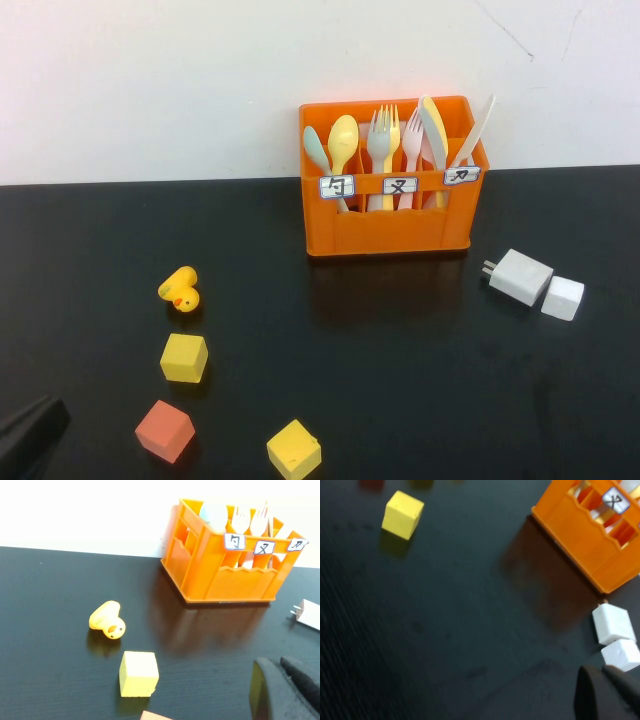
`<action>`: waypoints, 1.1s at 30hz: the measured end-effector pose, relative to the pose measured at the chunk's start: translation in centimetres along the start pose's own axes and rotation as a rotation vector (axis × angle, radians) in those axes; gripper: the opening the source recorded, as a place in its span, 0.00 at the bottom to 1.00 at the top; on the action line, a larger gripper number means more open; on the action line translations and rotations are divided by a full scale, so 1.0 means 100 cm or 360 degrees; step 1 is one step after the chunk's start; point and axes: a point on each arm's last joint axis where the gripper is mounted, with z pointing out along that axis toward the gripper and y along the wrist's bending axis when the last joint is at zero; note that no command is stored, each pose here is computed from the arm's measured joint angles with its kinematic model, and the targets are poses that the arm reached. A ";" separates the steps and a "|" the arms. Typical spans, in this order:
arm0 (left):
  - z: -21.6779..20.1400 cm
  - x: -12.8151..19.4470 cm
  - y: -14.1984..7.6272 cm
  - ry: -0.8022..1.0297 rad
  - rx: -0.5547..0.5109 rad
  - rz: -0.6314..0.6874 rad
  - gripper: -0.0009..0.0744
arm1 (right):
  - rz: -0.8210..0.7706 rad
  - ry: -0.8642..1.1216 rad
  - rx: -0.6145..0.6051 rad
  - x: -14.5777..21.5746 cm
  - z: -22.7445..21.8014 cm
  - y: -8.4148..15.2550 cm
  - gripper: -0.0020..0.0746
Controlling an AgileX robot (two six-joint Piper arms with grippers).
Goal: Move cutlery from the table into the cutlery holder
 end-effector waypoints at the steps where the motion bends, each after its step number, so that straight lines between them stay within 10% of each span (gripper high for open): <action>1: 0.000 0.000 0.000 0.0002 -0.0002 0.0000 0.01 | 0.0003 0.0005 -0.0005 0.000 0.000 0.000 0.03; 22: -0.034 0.007 0.015 -0.0394 -0.0294 0.0007 0.01 | 0.0013 0.0014 -0.0026 0.001 0.000 0.002 0.03; 33: -0.015 0.070 0.039 -0.0019 -0.0492 -0.0045 0.01 | 0.0017 0.0012 -0.0030 0.001 0.000 0.002 0.03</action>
